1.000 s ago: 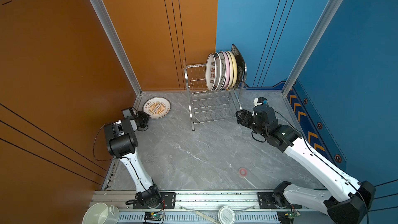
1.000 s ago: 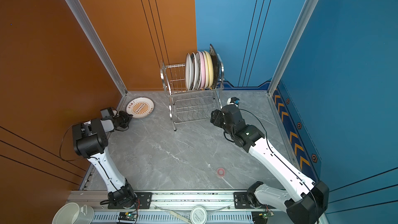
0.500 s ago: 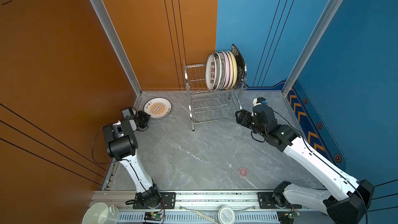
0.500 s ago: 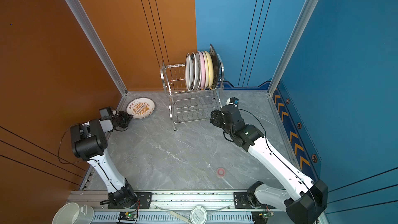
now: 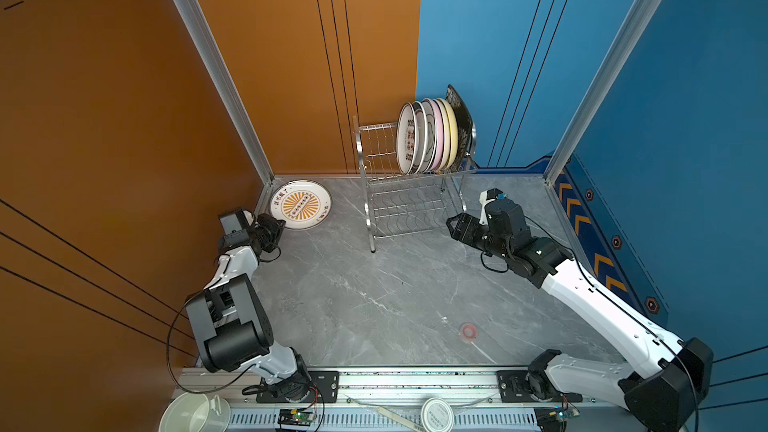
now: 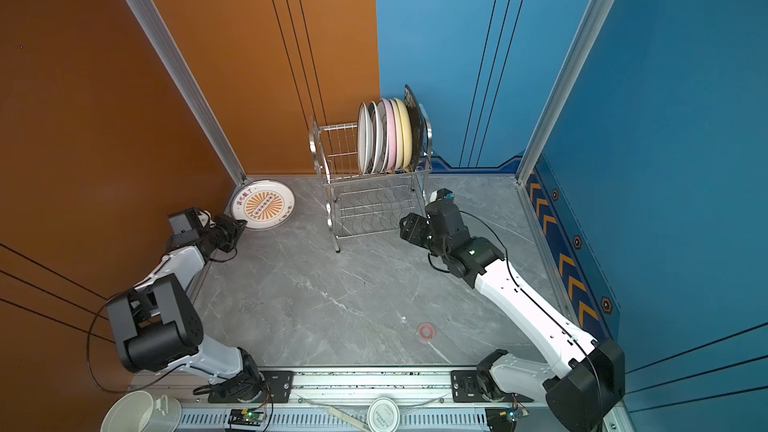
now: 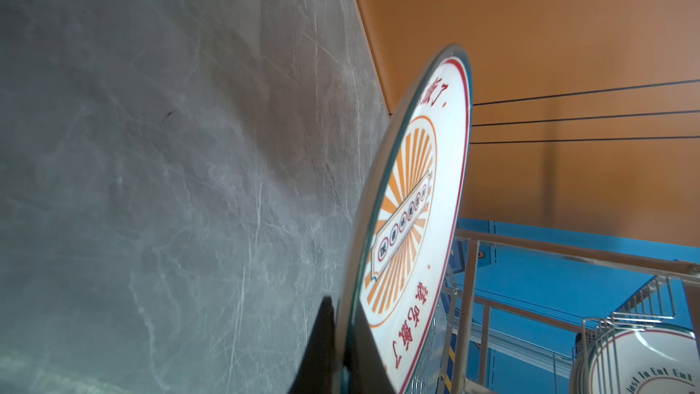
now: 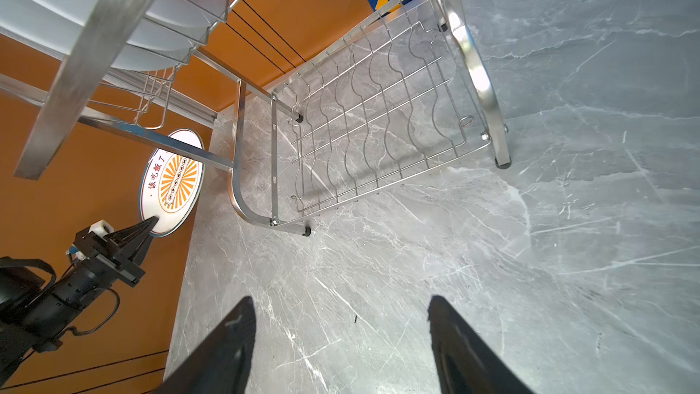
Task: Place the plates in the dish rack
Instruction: 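Drag the sunburst plate with the left gripper toward the table center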
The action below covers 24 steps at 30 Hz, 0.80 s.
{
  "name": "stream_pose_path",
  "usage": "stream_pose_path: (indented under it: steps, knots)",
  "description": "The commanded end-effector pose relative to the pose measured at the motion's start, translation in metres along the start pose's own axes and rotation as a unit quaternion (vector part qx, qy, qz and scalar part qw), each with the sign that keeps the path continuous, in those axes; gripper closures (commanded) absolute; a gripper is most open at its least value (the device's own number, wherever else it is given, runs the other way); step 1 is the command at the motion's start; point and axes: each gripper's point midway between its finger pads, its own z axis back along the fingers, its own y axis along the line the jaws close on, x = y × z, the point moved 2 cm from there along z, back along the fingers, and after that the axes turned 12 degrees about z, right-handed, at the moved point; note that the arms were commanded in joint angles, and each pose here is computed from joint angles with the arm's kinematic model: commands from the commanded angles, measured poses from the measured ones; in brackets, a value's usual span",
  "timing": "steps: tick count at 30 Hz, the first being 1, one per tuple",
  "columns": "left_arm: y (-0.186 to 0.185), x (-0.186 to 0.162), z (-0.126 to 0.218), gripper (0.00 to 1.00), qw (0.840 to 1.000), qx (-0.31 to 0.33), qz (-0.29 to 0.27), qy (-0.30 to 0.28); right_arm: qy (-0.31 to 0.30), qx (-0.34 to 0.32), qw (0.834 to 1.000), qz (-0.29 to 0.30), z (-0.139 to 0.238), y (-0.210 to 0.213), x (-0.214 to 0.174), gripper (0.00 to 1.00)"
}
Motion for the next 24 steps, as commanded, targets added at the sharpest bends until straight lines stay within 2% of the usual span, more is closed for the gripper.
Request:
stream_pose_path:
  steps: [1, 7, 18, 24]
  knots:
    - [-0.004, -0.017, 0.024, 1.00, 1.000, -0.003, -0.017, 0.011, 0.020, 0.032, 0.999, 0.010, -0.009, 0.006, -0.006, 0.26]
    - [-0.003, -0.046, 0.057, 1.00, 0.999, 0.011, -0.033, 0.035, 0.060, 0.077, 0.995, 0.023, -0.024, 0.019, -0.015, 0.24]
    - [-0.009, -0.103, 0.076, 1.00, 0.994, -0.025, -0.057, 0.086, 0.104, 0.140, 0.984, 0.045, -0.036, 0.045, -0.017, 0.20]
    - [-0.010, -0.141, 0.091, 1.00, 0.988, -0.017, -0.090, 0.127, 0.120, 0.174, 0.976, 0.058, -0.037, 0.061, -0.023, 0.19]
